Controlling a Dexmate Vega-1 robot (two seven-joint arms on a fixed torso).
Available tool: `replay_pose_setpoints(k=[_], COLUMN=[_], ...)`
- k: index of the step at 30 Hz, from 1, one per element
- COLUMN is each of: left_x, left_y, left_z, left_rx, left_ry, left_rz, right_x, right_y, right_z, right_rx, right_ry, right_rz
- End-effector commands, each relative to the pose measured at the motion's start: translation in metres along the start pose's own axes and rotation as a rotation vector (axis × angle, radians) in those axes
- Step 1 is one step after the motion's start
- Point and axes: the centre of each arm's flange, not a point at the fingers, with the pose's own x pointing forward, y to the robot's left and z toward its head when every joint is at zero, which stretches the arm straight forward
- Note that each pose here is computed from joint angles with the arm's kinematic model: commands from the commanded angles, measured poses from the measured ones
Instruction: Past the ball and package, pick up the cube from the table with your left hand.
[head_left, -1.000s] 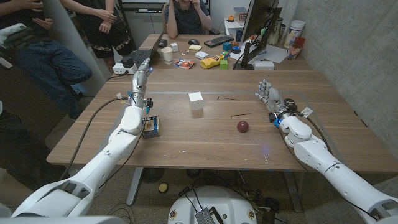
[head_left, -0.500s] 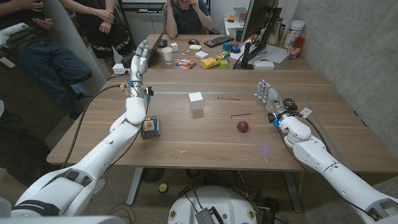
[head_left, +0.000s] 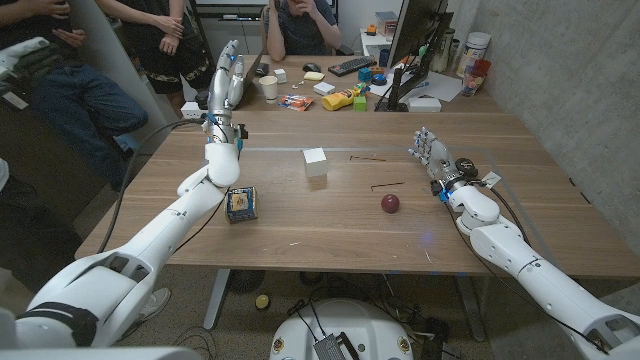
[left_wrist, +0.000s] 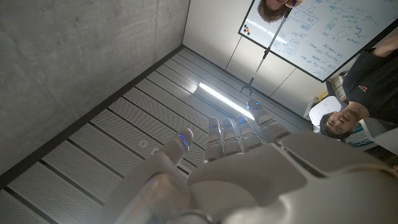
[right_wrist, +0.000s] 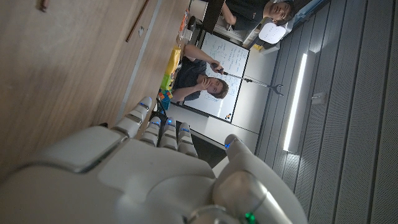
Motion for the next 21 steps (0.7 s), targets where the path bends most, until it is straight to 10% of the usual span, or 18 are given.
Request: replay_pose_setpoints(k=[1, 21], left_x=[0.032, 0.067], left_y=[-0.013, -0.044], left_z=[0.019, 0.047], left_rx=[0.096, 0.148], left_ry=[-0.149, -0.38], left_rz=[-0.029, -0.164], right_x=[0.003, 0.008], right_y=[-0.004, -0.003], right_z=[-0.002, -0.003], right_rx=[0.005, 0.008], right_ry=[-0.004, -0.012], right_rz=[-0.006, 0.003])
